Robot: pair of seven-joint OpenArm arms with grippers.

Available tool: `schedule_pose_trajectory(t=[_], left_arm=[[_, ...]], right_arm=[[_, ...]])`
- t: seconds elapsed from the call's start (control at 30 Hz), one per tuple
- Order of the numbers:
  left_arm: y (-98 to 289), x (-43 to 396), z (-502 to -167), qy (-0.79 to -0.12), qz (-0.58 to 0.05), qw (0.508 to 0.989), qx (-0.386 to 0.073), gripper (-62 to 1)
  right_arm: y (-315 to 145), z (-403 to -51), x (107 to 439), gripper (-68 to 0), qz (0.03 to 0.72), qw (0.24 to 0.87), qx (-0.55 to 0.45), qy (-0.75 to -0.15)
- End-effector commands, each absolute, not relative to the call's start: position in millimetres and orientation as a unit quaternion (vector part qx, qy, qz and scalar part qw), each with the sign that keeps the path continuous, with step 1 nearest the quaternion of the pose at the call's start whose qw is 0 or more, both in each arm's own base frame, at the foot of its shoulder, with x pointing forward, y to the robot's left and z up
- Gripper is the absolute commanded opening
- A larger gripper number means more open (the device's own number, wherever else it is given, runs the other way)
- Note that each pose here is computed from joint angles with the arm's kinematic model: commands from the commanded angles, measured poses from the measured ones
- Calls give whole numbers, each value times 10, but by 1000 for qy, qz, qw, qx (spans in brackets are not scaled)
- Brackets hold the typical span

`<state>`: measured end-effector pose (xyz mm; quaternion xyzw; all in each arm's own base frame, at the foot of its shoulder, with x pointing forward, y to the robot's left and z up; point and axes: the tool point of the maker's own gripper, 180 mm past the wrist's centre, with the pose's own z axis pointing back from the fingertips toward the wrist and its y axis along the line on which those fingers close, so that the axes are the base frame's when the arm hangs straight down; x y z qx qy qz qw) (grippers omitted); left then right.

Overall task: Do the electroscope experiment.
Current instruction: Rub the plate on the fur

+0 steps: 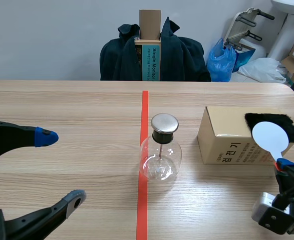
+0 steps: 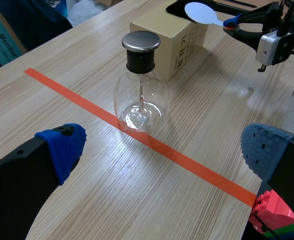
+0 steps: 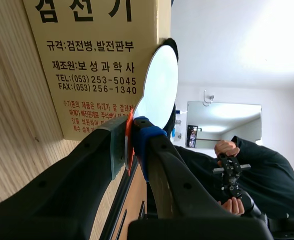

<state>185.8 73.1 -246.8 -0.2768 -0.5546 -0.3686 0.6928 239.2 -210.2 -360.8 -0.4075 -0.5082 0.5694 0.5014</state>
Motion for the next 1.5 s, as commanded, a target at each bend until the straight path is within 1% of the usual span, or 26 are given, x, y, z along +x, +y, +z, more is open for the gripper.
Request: schedule_pose_trajectory(t=[0.0,0.2,0.37,0.43,0.6,0.63,0.73,0.77,0.8,0.87,0.93,0.97,1.07,1.13,1.2,1.27,1.37,1.4,1.43,1.47], left_arm=[[715,1881,-2397,-567,-361,684,-283,14],[714,1881,-2396,-567,-361,684,-283,14],[714,1881,-2396,-567,-361,684,-283,14],[714,1881,-2396,-567,-361,684,-283,14],[714,1881,-2396,-567,-361,684,-283,14],[714,1881,-2396,-567,-361,684,-283,14],[714,1881,-2396,-567,-361,684,-283,14],[714,1881,-2396,-567,-361,684,-283,14],[714,1881,-2396,-567,-361,684,-283,14],[714,1881,-2396,-567,-361,684,-283,14],[714,1881,-2396,-567,-361,684,-283,14],[714,1881,-2396,-567,-361,684,-283,14],[714,1881,-2396,-567,-361,684,-283,14],[715,1881,-2397,-567,-361,684,-283,14],[714,1881,-2396,-567,-361,684,-283,14],[715,1881,-2397,-567,-361,684,-283,14],[715,1882,-2396,-567,-361,684,-283,14],[715,1881,-2397,-567,-361,684,-283,14],[714,1881,-2396,-567,-361,684,-283,14],[714,1881,-2396,-567,-361,684,-283,14]], right_arm=[[-2180,-3494,2523,-667,564,489,-427,-510],[-2363,-3351,2691,-667,544,489,-462,-501],[-2423,-3324,2713,-667,543,488,-470,-496],[-2410,-3331,2710,-667,545,487,-468,-497],[-2175,-3419,2669,-667,584,464,-425,-513],[-2202,-3421,2675,-667,581,468,-431,-508],[-2508,-3341,2712,-667,540,494,-490,-473],[-2555,-3332,2711,-667,536,497,-496,-468],[-2531,-3333,2712,-667,544,492,-490,-472],[-2301,-3358,2688,-667,576,462,-451,-502],[-2146,-3374,2661,-667,589,446,-428,-520],[-2171,-3366,2670,-667,582,451,-437,-517],[-2524,-3312,2703,-667,534,492,-500,-473],[-2466,-3354,2699,-667,555,485,-476,-479],[-2220,-3405,2661,-667,593,457,-425,-509],[-2130,-3426,2645,-667,601,450,-409,-519],[-2542,-3442,2666,-667,548,513,-474,-460],[-2596,-3464,2654,-667,543,524,-478,-450],[-2563,-3480,2652,-667,551,521,-469,-453],[-2431,-3509,2645,-667,571,507,-444,-469]])
